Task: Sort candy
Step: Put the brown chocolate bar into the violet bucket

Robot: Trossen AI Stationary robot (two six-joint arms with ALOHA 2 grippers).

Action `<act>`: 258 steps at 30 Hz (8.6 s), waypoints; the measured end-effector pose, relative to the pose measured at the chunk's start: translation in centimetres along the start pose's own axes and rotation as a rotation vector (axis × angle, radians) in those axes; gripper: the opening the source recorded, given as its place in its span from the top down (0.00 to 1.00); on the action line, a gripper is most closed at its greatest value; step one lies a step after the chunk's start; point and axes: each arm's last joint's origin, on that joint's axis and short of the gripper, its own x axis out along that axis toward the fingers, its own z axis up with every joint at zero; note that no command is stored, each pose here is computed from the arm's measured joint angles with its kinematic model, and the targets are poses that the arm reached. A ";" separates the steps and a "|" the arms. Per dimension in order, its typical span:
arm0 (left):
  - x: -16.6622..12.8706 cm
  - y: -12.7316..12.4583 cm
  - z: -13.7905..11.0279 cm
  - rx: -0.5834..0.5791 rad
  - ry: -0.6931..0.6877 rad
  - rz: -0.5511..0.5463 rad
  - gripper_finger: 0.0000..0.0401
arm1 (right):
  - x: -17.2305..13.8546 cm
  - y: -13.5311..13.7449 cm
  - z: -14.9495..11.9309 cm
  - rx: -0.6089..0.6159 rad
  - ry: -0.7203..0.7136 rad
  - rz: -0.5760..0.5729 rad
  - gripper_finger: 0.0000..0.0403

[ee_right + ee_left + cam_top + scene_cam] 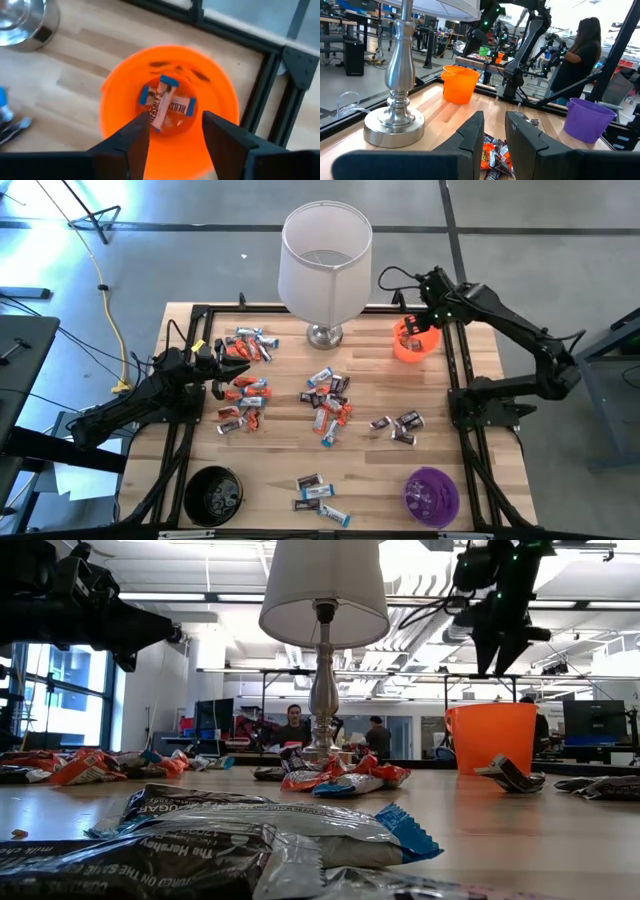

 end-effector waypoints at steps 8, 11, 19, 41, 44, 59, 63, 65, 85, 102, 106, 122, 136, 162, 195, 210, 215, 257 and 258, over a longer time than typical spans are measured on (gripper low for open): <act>0.0 0.0 0.0 0.000 0.000 0.000 0.84 | -0.2 2.1 -4.4 0.018 0.357 0.041 0.55; 0.0 0.0 0.0 0.000 0.000 0.000 0.84 | 0.8 3.8 -7.0 -0.043 0.438 0.003 0.55; 0.0 0.0 0.0 0.000 0.001 0.000 0.84 | 3.6 7.5 -13.5 -0.213 0.482 0.028 0.55; 0.0 0.0 0.0 0.000 0.000 0.000 0.84 | 6.6 10.5 -19.0 -0.464 0.462 0.194 0.55; 0.0 0.0 0.0 0.000 0.000 0.000 0.84 | 7.3 10.9 -19.3 -0.598 0.472 0.201 0.55; 0.0 0.0 0.0 0.000 0.000 0.000 0.84 | 10.4 11.7 -20.0 -0.957 0.495 0.105 0.55; 0.0 0.0 0.0 0.000 0.000 0.000 0.84 | 10.8 11.9 -19.9 -0.962 0.436 0.078 0.55; 0.0 0.0 0.0 0.000 0.000 0.000 0.84 | 10.8 12.1 -19.8 -0.946 0.412 0.082 0.55; 0.0 0.0 0.0 0.000 0.000 0.000 0.84 | 10.7 12.0 -20.1 -0.703 0.505 0.084 0.95; 0.0 0.0 0.0 0.000 0.000 0.000 0.84 | 5.1 14.9 -17.4 -0.617 0.540 0.045 0.99; 0.0 0.0 0.0 0.000 0.000 0.000 0.84 | 2.2 15.9 -17.4 -0.538 0.599 0.050 0.99; 0.0 0.0 0.0 0.000 0.000 0.000 0.84 | -8.6 18.5 -27.0 -0.079 0.702 0.081 0.99; 0.0 0.0 0.0 0.000 0.000 0.000 0.84 | -11.1 17.1 -32.4 0.161 0.731 0.041 0.80; 0.0 0.0 0.0 0.000 0.000 0.000 0.84 | -5.1 15.5 -26.3 -0.534 0.363 -0.128 0.64; 0.0 0.0 0.0 0.000 0.000 0.000 0.84 | 7.1 14.0 -23.3 -0.878 0.466 0.062 0.64; 0.0 0.0 0.0 0.000 0.000 0.000 0.84 | 9.4 12.8 -23.8 -0.886 0.453 0.112 0.64; 0.0 0.0 0.0 0.000 0.000 0.000 0.84 | 9.3 12.9 -23.8 -0.787 0.452 0.091 0.66; 0.0 0.0 0.0 0.000 0.000 0.000 0.84 | -9.4 19.2 -33.2 0.010 0.633 0.141 1.00; 0.0 0.0 0.0 0.000 0.000 0.000 0.84 | -9.4 18.9 -34.0 0.013 0.630 0.106 1.00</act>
